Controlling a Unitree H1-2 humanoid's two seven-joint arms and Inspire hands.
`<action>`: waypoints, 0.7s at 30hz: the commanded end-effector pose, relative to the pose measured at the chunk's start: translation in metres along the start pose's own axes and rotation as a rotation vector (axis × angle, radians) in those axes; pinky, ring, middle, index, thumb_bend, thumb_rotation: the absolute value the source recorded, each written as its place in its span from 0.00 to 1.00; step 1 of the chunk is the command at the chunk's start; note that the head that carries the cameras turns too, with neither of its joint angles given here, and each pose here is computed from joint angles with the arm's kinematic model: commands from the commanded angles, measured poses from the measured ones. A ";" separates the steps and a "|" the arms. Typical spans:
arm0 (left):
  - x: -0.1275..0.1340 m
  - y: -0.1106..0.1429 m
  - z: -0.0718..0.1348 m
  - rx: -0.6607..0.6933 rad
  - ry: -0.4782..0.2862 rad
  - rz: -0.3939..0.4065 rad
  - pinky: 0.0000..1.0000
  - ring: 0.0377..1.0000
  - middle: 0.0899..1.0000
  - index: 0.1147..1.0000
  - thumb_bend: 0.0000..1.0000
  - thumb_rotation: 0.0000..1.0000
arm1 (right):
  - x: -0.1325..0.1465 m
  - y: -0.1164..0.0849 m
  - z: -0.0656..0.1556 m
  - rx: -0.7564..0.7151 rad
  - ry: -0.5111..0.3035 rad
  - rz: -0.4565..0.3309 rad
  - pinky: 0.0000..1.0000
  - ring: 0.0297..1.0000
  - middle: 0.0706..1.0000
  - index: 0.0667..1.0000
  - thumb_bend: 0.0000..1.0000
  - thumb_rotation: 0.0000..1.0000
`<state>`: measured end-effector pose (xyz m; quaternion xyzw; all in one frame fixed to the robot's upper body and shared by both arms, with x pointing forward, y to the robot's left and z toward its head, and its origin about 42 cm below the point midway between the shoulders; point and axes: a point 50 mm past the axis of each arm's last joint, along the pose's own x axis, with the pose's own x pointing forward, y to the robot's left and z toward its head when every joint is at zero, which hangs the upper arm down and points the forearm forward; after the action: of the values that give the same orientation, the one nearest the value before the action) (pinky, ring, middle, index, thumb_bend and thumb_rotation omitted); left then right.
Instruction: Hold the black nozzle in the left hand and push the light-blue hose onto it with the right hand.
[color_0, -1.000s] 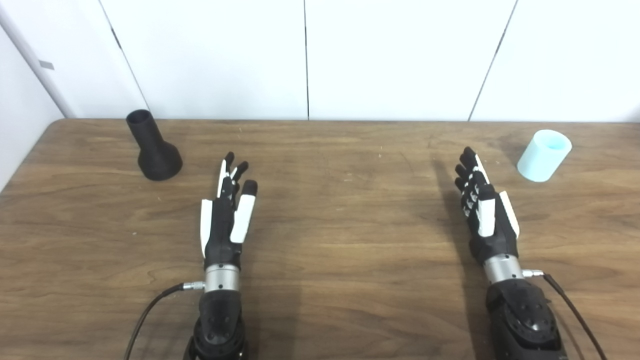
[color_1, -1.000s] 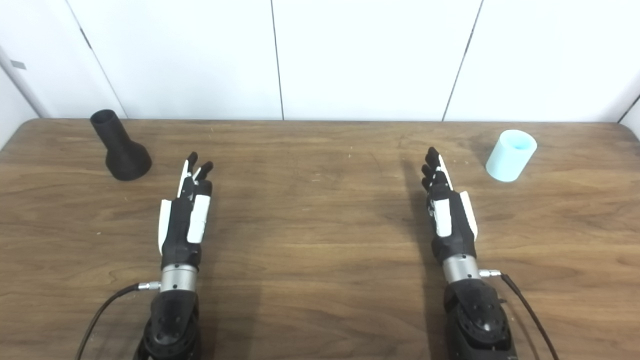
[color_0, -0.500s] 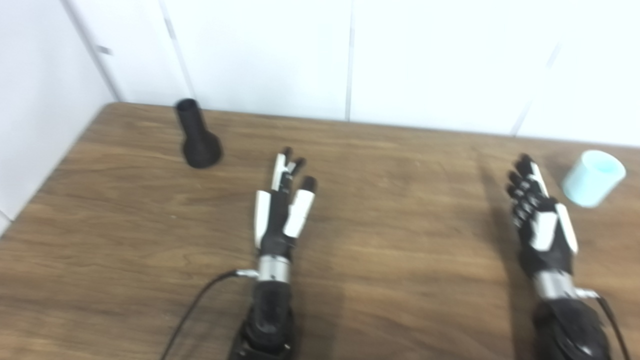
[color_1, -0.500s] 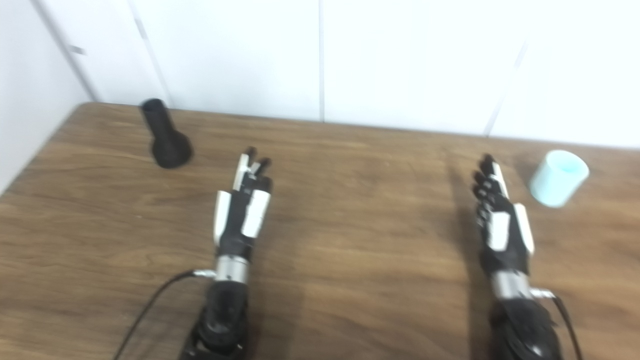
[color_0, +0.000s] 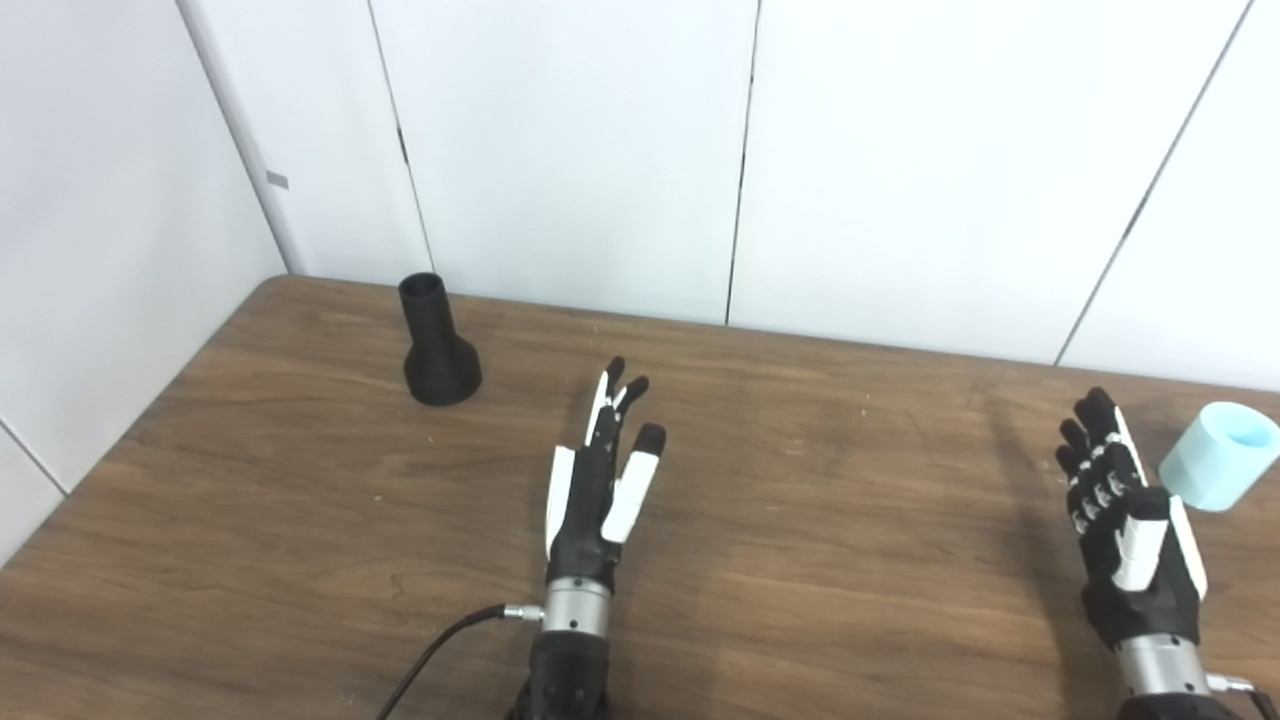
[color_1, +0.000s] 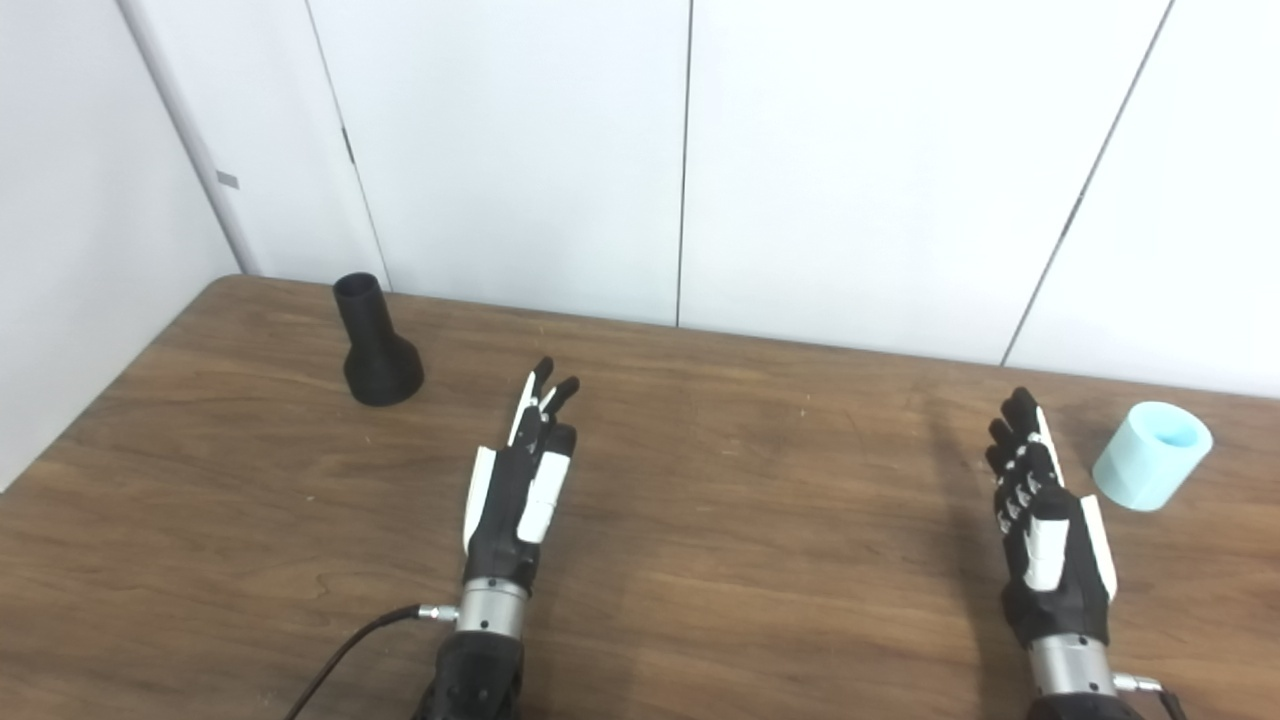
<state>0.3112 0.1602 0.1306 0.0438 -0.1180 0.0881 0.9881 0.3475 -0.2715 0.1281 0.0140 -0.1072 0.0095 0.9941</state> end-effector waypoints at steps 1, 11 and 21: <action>-0.003 0.009 -0.009 0.022 0.002 0.005 1.00 0.98 0.90 1.00 0.88 1.00 | -0.022 -0.003 -0.025 0.013 0.061 -0.005 1.00 1.00 1.00 1.00 0.78 1.00; 0.012 0.033 -0.002 0.071 -0.069 0.128 1.00 0.95 0.90 1.00 0.87 1.00 | -0.022 -0.004 -0.027 0.013 0.059 0.000 1.00 1.00 1.00 1.00 0.77 1.00; 0.031 0.074 -0.001 0.097 -0.120 0.321 1.00 0.99 0.96 1.00 0.87 0.99 | -0.022 -0.004 -0.026 0.019 0.054 0.007 1.00 1.00 1.00 1.00 0.77 1.00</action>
<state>0.3244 0.2269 0.1378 0.0638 -0.1540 0.2391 0.9566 0.3487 -0.2707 0.1289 0.0148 -0.1182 0.0182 0.9927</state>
